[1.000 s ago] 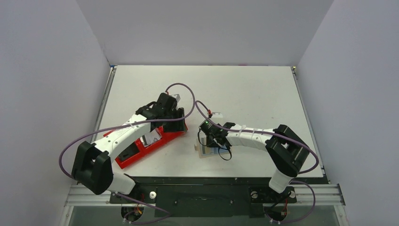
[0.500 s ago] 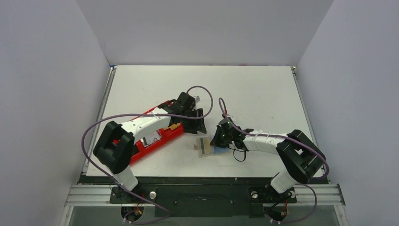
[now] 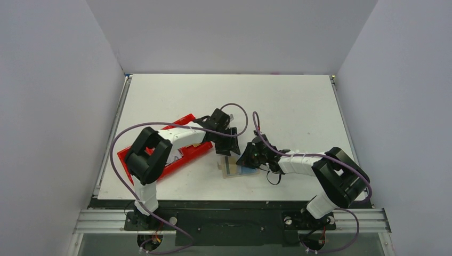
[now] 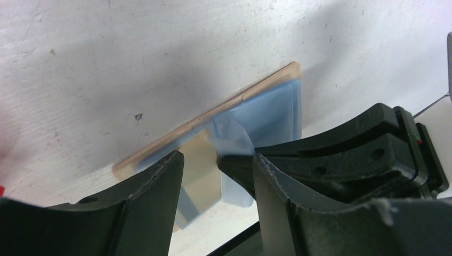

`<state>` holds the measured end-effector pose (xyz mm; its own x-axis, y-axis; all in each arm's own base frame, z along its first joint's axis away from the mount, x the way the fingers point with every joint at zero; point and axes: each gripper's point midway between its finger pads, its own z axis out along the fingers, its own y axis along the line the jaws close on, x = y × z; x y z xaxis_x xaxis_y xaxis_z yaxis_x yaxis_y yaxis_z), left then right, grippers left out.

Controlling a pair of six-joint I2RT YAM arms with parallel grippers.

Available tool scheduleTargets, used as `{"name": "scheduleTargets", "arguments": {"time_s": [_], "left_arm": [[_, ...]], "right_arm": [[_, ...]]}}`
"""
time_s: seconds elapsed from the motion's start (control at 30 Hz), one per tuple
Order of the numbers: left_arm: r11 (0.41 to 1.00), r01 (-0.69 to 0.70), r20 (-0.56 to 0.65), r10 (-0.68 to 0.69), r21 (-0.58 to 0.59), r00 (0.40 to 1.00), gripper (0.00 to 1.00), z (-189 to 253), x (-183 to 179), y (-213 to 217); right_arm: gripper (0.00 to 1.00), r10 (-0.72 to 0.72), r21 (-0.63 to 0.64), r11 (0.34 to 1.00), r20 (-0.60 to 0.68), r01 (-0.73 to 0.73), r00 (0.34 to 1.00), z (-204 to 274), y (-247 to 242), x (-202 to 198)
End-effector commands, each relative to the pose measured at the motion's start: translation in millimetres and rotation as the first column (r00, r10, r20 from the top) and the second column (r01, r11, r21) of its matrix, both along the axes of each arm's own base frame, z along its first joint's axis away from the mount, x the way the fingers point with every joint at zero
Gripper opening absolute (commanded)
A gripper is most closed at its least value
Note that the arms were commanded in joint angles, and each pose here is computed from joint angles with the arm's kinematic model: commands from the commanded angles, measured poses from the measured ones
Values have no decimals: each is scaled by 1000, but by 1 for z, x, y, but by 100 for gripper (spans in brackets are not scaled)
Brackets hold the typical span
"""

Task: Take the credit cards out of the card holder
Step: Remove the credit card from the card holder.

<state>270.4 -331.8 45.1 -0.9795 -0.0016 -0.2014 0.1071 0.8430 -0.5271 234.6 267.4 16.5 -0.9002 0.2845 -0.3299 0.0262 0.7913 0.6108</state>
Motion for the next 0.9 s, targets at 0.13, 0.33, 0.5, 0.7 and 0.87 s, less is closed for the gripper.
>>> {"name": "scheduleTargets", "arguments": {"time_s": [0.13,0.33,0.5,0.7,0.87], "left_arm": [[996,36,33,-33,-88,999,49,8,9,-28],[993,42,20,-40,-110,999,50,6,7,-33],[991,48,18,-46,-127,999,50,8,6,-37],[985,67,24,-64,-156,998,50,17,5,-46],[978,93,34,-88,-185,996,50,28,1,-58]], "right_arm": [[16,-14,30,999,49,12,999,14,1,7],[28,-30,-9,999,88,31,996,27,-7,11],[32,-24,-23,999,111,27,994,39,-7,9],[35,-17,-46,999,123,23,992,46,-9,4],[43,-26,-76,996,145,38,989,57,-20,-3]]}}
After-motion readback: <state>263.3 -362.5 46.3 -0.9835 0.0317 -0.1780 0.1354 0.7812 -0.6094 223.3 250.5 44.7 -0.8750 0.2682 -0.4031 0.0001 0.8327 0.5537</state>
